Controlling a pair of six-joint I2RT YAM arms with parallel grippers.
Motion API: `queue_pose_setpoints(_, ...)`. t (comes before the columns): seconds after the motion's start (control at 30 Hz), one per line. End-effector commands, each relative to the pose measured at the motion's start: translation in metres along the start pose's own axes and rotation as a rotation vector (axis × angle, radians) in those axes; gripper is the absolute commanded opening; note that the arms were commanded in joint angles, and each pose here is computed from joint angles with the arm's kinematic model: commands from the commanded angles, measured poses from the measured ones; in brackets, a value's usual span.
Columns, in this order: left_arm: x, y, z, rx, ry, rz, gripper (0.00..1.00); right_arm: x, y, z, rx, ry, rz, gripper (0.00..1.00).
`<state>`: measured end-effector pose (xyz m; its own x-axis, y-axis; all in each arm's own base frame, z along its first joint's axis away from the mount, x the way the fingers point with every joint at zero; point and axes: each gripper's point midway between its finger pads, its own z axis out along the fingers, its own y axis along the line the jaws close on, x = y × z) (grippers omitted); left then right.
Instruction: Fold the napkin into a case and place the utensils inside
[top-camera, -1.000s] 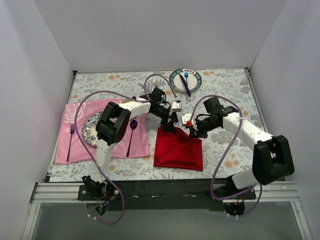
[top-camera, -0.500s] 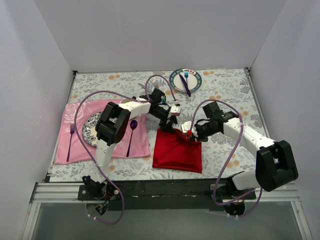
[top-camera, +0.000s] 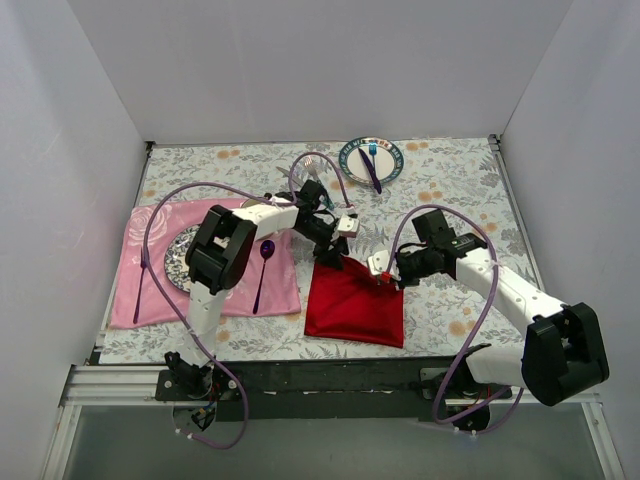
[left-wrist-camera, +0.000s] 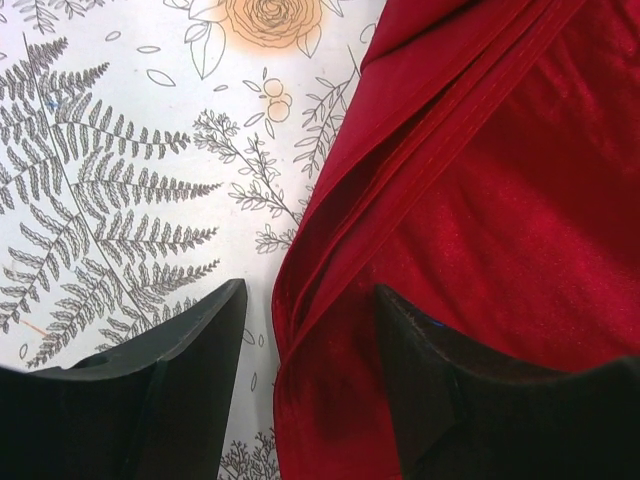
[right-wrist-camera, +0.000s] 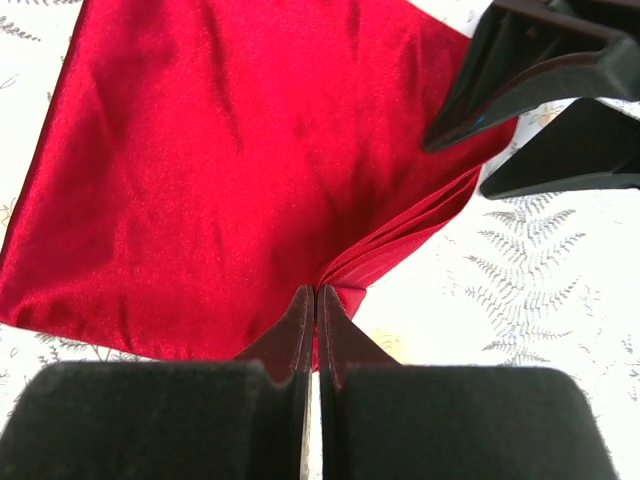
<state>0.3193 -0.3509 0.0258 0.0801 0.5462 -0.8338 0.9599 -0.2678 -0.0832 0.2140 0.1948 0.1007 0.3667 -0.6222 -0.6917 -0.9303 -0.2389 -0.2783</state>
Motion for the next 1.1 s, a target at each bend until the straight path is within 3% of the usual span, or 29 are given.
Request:
queue_pose_setpoints(0.0,0.013,-0.013,-0.019,-0.013,0.087,-0.077,0.51,-0.006,0.0,-0.001,0.005,-0.018,-0.053,0.01)
queue_pose_setpoints(0.27,0.018,-0.014,-0.036,-0.035,0.095,-0.118,0.47,-0.001,0.009,-0.002,-0.002,-0.006,-0.077,0.01)
queue_pose_setpoints(0.6,0.017,-0.012,-0.05,-0.049,0.102,-0.139,0.25,0.003,0.013,-0.001,-0.007,0.009,-0.08,0.01)
queue_pose_setpoints(0.8,0.013,-0.006,-0.062,-0.103,0.117,-0.137,0.0,0.006,0.01,-0.001,-0.004,0.025,-0.078,0.01)
queue_pose_setpoints(1.07,0.0,-0.003,-0.079,-0.22,0.124,-0.092,0.0,0.01,0.013,-0.001,-0.02,0.042,-0.057,0.01)
